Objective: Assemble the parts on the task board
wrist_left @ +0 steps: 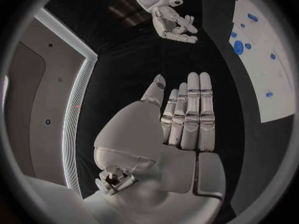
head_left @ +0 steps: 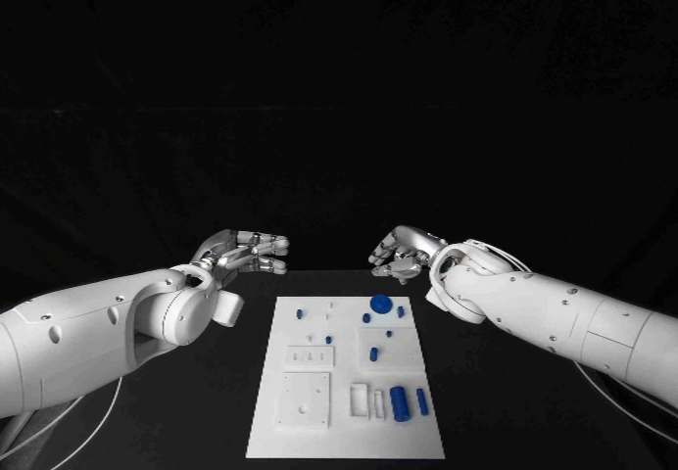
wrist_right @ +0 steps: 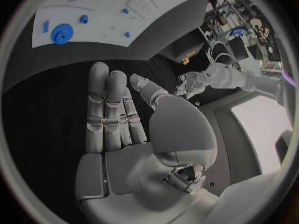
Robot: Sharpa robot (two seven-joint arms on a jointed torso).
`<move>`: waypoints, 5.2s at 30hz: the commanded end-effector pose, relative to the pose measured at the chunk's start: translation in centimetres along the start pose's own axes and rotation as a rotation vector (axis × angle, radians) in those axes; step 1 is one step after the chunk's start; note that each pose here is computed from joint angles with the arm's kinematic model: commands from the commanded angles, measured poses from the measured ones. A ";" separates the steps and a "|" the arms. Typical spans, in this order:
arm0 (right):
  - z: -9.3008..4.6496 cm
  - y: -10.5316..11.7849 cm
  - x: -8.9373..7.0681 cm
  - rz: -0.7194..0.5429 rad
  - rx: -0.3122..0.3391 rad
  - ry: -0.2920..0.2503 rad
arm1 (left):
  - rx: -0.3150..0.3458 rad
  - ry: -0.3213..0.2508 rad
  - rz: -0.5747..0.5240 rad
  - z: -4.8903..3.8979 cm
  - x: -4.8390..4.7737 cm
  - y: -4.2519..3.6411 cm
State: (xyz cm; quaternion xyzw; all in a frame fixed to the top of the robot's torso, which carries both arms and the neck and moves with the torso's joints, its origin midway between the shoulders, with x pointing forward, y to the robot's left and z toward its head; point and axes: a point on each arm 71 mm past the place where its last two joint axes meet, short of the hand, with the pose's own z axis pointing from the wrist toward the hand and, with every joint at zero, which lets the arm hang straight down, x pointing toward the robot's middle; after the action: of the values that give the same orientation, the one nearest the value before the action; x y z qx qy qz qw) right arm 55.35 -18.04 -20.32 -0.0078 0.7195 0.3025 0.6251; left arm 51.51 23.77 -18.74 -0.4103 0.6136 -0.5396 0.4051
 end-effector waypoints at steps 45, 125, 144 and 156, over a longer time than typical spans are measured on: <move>-0.2 -0.8 4.5 -0.461 0.118 0.010 | 0.022 0.146 -0.029 -3.36 3.08 -1.30; 0.4 0.3 3.7 -0.468 0.135 -0.135 | 0.010 0.147 -0.025 -2.95 2.78 -1.44; 3.4 3.7 3.4 -0.467 0.104 -0.197 | 0.014 0.153 -0.024 -2.61 3.13 -1.51; 4.7 5.0 4.1 -0.461 0.092 -0.215 | 0.029 0.167 -0.020 -2.26 3.68 -2.32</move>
State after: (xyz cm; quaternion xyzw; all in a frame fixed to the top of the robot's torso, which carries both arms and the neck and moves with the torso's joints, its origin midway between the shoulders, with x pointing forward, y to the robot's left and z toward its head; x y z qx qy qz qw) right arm 56.73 -10.49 -22.18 -0.1058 0.6499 0.1164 0.7436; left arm 48.37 21.24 -16.66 -0.3715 0.6330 -0.5772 0.3580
